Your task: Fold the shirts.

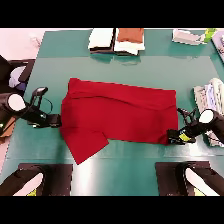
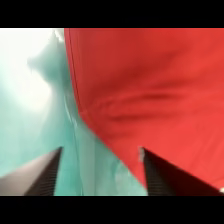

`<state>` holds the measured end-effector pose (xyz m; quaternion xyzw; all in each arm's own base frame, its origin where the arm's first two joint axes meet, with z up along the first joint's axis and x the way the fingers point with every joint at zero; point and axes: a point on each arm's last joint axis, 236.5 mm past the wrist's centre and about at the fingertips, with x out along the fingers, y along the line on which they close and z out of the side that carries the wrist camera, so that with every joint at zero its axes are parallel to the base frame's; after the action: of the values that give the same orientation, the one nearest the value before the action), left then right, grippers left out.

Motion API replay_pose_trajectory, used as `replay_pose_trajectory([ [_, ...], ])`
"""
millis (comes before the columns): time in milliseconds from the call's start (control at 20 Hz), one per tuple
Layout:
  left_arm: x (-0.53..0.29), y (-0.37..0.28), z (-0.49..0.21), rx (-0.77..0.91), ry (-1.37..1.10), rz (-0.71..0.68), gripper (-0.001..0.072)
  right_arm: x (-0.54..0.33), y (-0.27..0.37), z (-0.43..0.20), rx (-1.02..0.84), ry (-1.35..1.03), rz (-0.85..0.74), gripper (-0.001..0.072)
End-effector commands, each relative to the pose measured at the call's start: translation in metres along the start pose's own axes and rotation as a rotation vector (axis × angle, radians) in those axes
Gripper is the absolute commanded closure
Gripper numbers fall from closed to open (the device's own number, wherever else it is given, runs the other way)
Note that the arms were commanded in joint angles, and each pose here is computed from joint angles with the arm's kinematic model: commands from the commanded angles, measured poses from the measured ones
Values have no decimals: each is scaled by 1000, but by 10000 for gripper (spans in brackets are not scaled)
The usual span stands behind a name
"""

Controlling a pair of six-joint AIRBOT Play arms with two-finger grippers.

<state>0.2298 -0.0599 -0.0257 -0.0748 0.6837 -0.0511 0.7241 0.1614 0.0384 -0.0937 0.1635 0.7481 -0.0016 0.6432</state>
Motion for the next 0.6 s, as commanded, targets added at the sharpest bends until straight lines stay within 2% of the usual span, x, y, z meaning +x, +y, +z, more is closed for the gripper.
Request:
replay_pose_trajectory([
  [0,30,-12,-32,-50,94,-77,86,-13,5,10,-30,-98,-1,695],
  [150,54,-30,-44,-98,99,-160,87,-20,8,14,-32,-147,8,695],
  [400,69,-54,-50,-4,76,-158,89,-21,8,13,-32,-147,9,695],
  [450,69,-54,-50,-10,76,-155,204,-21,8,13,-32,-147,10,695],
  [500,69,-52,-50,-10,76,-149,366,-21,8,13,-32,-147,10,695],
  [550,69,-49,-50,-3,74,-137,425,-21,8,13,-32,-147,10,695],
])
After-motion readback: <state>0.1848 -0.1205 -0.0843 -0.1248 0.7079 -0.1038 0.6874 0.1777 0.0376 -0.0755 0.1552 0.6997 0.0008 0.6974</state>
